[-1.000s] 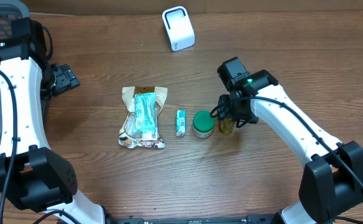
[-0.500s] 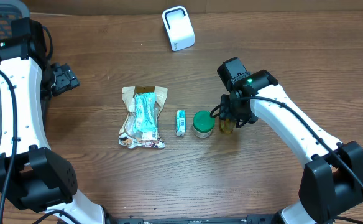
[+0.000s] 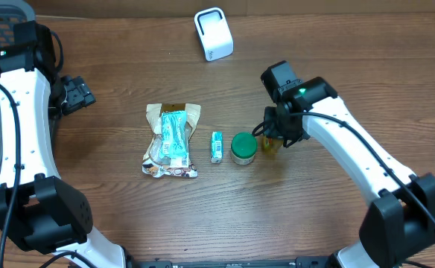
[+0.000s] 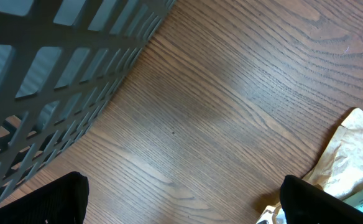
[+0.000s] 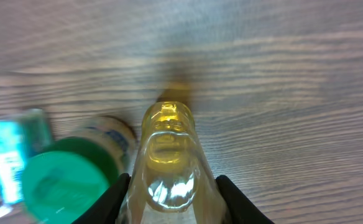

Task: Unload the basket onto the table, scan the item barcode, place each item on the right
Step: 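Lift the yellow bottle and tilt it sideways with the right gripper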

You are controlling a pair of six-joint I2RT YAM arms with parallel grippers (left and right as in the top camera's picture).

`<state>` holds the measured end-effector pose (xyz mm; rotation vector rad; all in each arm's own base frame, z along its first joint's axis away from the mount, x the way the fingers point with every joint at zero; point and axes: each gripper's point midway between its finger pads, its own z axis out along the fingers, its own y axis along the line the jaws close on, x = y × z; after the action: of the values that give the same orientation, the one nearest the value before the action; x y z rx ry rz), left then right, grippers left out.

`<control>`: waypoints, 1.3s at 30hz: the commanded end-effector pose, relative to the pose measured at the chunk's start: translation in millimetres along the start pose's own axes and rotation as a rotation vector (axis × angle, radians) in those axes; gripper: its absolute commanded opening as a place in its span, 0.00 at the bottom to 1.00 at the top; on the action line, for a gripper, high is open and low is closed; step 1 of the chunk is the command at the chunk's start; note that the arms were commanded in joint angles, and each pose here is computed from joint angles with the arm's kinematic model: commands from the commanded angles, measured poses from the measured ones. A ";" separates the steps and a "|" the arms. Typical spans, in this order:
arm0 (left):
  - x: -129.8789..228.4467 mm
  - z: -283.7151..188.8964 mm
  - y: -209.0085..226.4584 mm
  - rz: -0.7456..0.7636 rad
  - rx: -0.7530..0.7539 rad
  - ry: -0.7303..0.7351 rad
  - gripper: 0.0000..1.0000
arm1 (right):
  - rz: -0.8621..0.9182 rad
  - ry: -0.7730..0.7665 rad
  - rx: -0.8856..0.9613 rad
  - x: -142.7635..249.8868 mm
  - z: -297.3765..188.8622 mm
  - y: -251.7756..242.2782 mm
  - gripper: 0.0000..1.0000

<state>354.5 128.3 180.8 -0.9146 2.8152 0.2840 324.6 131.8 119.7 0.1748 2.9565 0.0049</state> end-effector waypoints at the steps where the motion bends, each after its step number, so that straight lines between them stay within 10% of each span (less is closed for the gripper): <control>1: -5.3 -0.5 2.5 0.013 -0.011 -0.012 1.00 | 0.016 -0.171 -0.090 -27.8 -67.2 -1.5 0.31; 13: -5.3 -0.5 2.5 0.013 -0.011 -0.012 0.99 | -0.370 -0.079 -0.893 21.5 -171.1 58.8 0.31; 39: -5.3 -0.5 2.5 0.013 -0.011 -0.012 1.00 | -0.435 0.010 -0.986 52.3 -183.1 85.6 0.31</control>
<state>354.5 128.3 180.8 -0.9146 2.8157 0.2835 256.3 219.1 277.5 -0.5453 2.6136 1.2691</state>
